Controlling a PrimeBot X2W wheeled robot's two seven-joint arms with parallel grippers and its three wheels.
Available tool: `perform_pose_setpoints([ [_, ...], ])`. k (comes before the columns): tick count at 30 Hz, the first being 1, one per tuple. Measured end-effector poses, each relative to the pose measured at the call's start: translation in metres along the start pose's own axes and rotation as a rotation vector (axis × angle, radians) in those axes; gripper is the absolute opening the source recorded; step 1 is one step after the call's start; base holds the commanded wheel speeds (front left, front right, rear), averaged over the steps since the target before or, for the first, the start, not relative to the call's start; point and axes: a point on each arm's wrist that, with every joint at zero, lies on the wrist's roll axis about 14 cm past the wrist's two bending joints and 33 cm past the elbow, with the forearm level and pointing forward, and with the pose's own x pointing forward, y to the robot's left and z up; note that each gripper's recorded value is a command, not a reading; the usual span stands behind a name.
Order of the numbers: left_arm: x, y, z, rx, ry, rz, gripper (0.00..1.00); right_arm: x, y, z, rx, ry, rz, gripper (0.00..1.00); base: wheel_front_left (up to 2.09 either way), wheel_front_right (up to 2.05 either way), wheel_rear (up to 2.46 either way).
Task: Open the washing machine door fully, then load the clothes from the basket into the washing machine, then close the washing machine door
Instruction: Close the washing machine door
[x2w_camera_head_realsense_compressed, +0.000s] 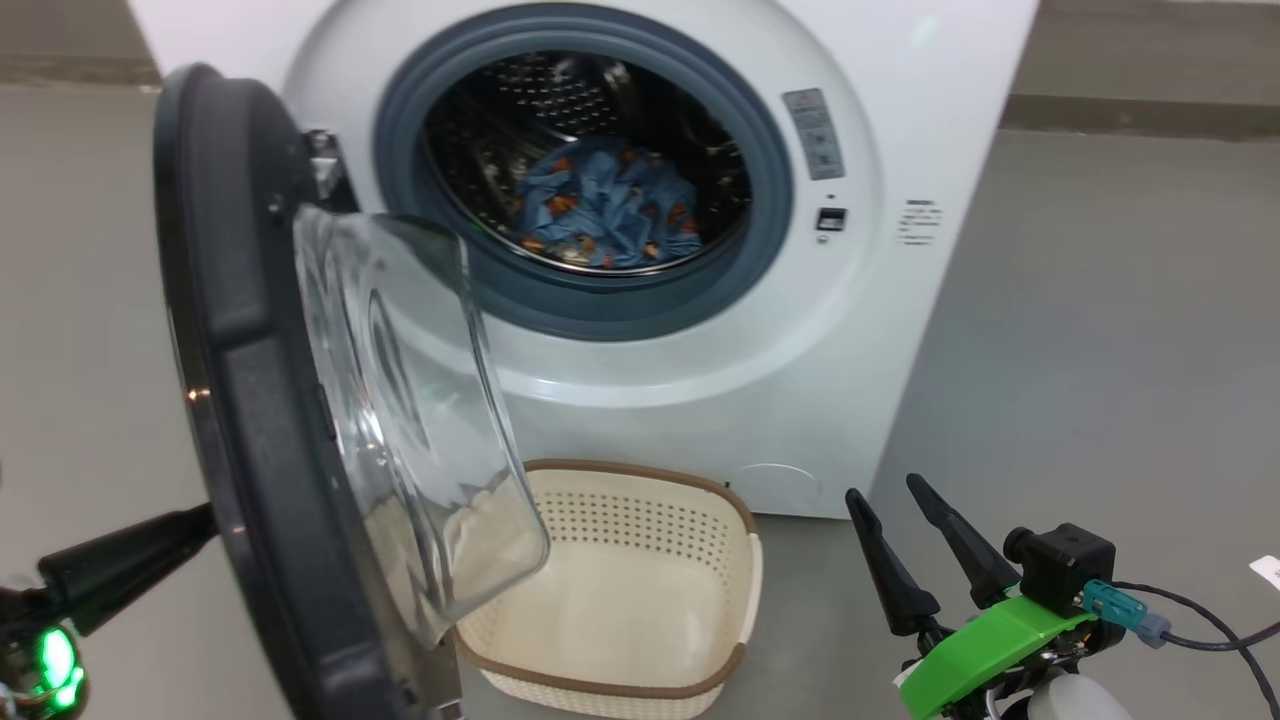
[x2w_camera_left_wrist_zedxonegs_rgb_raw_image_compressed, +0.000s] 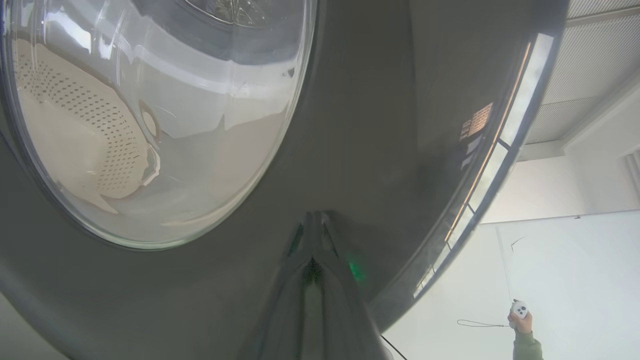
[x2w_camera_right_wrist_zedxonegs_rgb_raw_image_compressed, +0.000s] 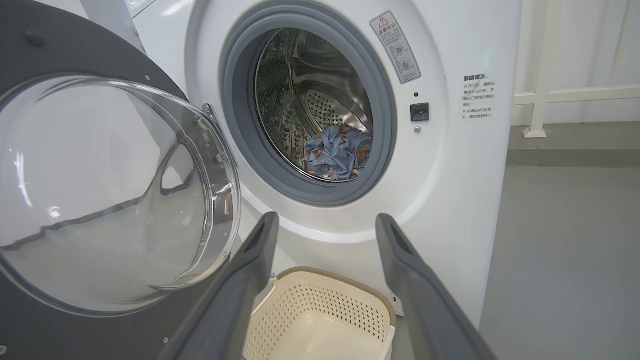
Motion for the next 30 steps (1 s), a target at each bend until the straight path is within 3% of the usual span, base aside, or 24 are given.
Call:
perform_pose_setpoints([
  [19,0.094,-0.019,-0.021,0.006,0.133,-0.134,0.0,-0.046,-0.059,0.015,-0.006,-0.045,-0.204,1.0,0.0,0.0,0.0],
  [30,0.123,-0.028,-0.023,0.031,0.161,-0.174,0.0,-0.06,-0.075,0.018,-0.01,-0.053,-0.266,1.0,0.0,0.0,0.0],
])
